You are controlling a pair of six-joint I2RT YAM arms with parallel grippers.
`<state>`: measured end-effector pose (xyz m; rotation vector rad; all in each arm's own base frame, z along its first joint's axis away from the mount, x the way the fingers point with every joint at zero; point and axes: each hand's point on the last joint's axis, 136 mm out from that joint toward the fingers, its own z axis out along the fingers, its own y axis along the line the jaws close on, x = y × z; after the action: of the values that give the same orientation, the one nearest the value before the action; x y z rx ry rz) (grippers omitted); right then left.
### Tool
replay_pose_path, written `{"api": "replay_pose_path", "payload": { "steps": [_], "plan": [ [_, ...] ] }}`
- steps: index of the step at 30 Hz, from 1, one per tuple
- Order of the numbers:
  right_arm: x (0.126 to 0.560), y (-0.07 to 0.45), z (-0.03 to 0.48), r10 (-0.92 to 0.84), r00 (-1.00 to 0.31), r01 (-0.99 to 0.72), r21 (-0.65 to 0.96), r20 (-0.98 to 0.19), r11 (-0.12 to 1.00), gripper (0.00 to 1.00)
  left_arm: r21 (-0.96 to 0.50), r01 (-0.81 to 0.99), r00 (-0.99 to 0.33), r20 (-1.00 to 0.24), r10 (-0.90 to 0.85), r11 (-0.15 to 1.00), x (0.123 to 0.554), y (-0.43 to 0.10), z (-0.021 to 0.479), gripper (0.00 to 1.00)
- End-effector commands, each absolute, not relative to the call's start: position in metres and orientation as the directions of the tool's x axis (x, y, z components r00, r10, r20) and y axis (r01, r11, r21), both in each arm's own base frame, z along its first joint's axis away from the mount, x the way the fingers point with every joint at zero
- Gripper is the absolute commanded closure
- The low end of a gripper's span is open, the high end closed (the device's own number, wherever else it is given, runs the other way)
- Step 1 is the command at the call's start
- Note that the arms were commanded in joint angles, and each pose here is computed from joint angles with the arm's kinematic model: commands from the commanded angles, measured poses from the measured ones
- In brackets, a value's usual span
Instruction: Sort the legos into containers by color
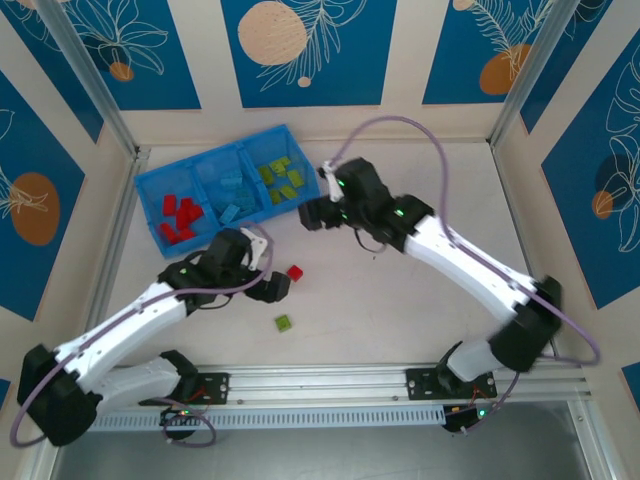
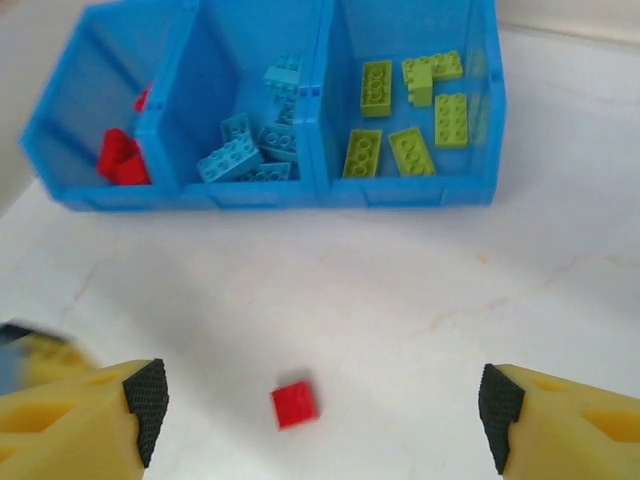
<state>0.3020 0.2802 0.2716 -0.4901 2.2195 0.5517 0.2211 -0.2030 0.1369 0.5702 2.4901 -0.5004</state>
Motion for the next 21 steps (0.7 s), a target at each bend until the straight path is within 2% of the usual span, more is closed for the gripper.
{"api": "replay_pose_path", "payload": {
  "steps": [1, 7, 15, 18, 21],
  "plan": [
    [0.249, 0.274, 0.233, -0.15, -0.731, -0.502, 0.375, -0.666, 0.78, 0.14, -0.163, 0.533, -0.741, -0.564, 0.365, 0.83, 0.237, -0.221, 0.127, 0.0],
    [0.197, 0.241, 0.2, -0.095, -0.806, -0.423, 0.456, -0.584, 0.783, 0.11, -0.062, 0.53, -0.761, -0.476, 0.442, 0.846, 0.262, -0.228, 0.085, 0.0],
    [0.196, 0.216, 0.184, -0.03, -0.824, -0.321, 0.424, -0.565, 0.847, 0.11, -0.061, 0.568, -0.763, -0.413, 0.497, 0.821, 0.287, -0.257, 0.047, 0.02],
    [0.196, 0.222, 0.187, -0.03, -0.823, -0.339, 0.447, -0.568, 0.828, 0.11, -0.031, 0.565, -0.766, -0.392, 0.51, 0.824, 0.296, -0.259, 0.035, 0.13],
    [0.196, 0.224, 0.189, -0.032, -0.821, -0.344, 0.451, -0.569, 0.824, 0.11, -0.023, 0.559, -0.775, -0.371, 0.512, 0.829, 0.297, -0.259, 0.027, 0.37]
  ]
}}
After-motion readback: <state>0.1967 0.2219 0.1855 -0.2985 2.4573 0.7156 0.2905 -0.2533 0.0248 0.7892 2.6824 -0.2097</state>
